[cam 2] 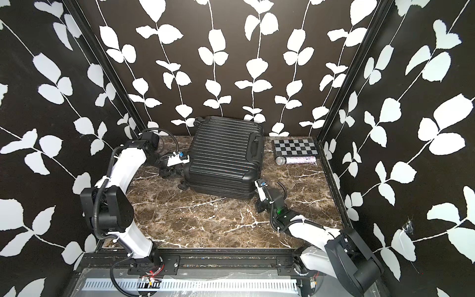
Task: Close the suitcase zippers
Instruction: Zip the zipper on the suitcase.
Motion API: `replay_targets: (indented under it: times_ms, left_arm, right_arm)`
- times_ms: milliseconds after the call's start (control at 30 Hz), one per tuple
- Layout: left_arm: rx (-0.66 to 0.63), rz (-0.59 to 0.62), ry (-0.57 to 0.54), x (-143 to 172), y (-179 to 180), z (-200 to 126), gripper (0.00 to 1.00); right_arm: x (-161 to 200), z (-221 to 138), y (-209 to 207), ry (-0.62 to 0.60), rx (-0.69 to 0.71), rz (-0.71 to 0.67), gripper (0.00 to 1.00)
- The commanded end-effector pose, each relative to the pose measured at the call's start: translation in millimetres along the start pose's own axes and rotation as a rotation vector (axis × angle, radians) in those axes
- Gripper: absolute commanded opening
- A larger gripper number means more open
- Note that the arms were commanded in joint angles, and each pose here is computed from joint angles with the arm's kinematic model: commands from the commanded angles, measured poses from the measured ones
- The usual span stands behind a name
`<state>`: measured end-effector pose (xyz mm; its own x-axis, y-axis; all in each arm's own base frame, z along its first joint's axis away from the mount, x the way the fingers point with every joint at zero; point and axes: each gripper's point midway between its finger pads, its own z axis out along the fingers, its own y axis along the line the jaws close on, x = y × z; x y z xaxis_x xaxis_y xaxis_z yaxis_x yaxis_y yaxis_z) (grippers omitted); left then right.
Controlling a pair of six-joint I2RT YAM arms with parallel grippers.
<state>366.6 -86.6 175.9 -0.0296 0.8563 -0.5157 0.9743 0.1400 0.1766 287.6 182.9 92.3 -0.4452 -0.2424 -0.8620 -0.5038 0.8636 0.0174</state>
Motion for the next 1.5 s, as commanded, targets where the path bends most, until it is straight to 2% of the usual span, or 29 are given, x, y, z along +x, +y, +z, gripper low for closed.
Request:
replay_targets:
  times_ms: [0,133,367,400,533,667,833,900,1167,1467]
  left_arm:
    - [0.031,0.01,-0.052,-10,-18,-9,0.62]
    - [0.047,-0.015,-0.109,-22,-29,-14,0.51]
    - [0.024,-0.064,-0.13,-33,-47,-14,0.18]
    - [0.015,-0.081,-0.134,-35,-49,-14,0.11]
    - [-0.047,-0.196,-0.156,-42,-46,-17,0.01]
    - [-0.197,-0.376,-0.182,-49,-27,-21,0.0]
    - [-0.328,-0.523,-0.336,-64,-16,-32,0.0]
    - [-0.361,-0.575,-0.356,-65,-16,-31,0.0]
    - [-0.355,-0.627,-0.424,-100,-40,-19,0.0]
    - [-0.456,-0.885,-0.48,-113,-45,-13,0.0]
  right_arm:
    - [1,1,0,0.025,-0.003,0.001,0.0]
    - [1,2,1,0.025,-0.01,0.0,0.0]
    - [0,2,6,0.035,-0.042,-0.007,0.0]
    - [0,2,7,0.038,-0.045,-0.007,0.0]
    - [-1,1,7,0.038,-0.047,-0.007,0.0]
    - [-1,-1,14,0.038,-0.086,-0.018,0.0]
    - [-4,-6,29,0.02,-0.175,-0.044,0.0]
    - [-6,-8,35,0.01,-0.21,-0.045,0.0]
    - [-17,3,51,0.013,-0.278,0.011,0.0]
    - [-38,21,96,-0.004,-0.336,-0.011,0.0]
